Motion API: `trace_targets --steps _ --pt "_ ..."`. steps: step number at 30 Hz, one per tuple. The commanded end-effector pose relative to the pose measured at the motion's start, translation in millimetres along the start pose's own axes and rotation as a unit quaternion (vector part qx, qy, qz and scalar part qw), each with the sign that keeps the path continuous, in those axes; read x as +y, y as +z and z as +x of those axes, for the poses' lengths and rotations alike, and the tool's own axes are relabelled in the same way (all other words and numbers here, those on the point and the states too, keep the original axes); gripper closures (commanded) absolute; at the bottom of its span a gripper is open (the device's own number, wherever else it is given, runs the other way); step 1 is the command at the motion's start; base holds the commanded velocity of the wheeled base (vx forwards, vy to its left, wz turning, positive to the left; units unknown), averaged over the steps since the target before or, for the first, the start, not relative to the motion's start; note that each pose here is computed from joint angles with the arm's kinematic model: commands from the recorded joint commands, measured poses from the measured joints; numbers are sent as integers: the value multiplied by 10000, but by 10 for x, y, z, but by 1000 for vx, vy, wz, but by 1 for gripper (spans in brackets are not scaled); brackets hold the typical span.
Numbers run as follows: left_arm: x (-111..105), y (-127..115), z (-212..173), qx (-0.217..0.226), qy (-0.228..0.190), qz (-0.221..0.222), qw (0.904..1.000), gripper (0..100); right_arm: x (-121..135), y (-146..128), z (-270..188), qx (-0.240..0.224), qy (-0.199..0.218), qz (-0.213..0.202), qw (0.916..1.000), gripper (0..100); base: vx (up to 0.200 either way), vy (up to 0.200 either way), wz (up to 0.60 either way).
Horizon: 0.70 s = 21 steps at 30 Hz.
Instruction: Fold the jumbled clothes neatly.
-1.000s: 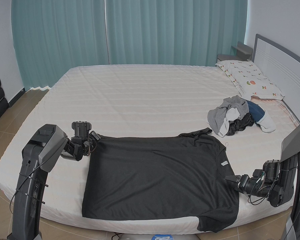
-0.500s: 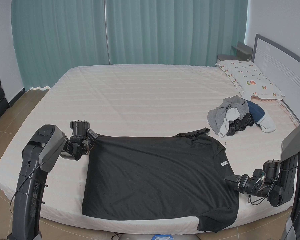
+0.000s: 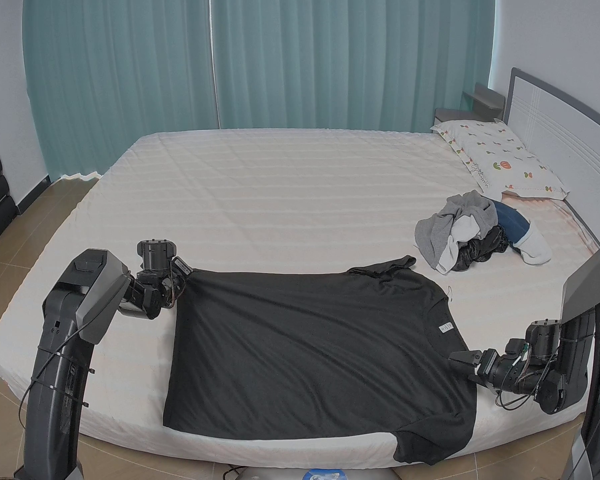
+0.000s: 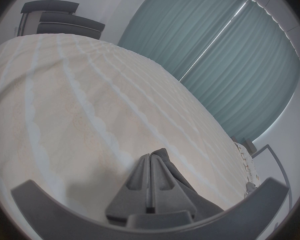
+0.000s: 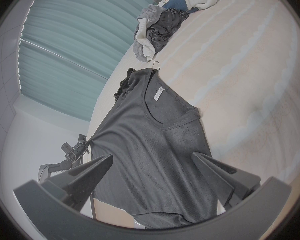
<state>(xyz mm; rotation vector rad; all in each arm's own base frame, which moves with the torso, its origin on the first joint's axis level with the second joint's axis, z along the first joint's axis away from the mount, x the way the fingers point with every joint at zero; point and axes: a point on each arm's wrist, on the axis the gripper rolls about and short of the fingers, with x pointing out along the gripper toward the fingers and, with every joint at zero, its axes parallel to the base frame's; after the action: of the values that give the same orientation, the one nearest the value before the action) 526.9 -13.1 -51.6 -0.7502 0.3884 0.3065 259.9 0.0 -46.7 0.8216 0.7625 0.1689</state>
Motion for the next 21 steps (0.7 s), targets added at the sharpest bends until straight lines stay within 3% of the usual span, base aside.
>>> trace_targets --steps 1,18,19,21 --pt "21 66 3 -63 11 -50 10000 100 4 5 1 -25 24 -16 10000 0 0 0 0" --pt "13 62 -1 -27 17 -72 10000 100 1 3 3 -20 20 -13 10000 0 0 0 0" --pt "4 62 -9 -22 12 -69 10000 0 1 3 3 -20 20 -13 10000 0 0 0 0" --pt "6 60 -12 -6 18 -74 10000 0 1 3 3 -20 20 -13 10000 0 0 0 0"
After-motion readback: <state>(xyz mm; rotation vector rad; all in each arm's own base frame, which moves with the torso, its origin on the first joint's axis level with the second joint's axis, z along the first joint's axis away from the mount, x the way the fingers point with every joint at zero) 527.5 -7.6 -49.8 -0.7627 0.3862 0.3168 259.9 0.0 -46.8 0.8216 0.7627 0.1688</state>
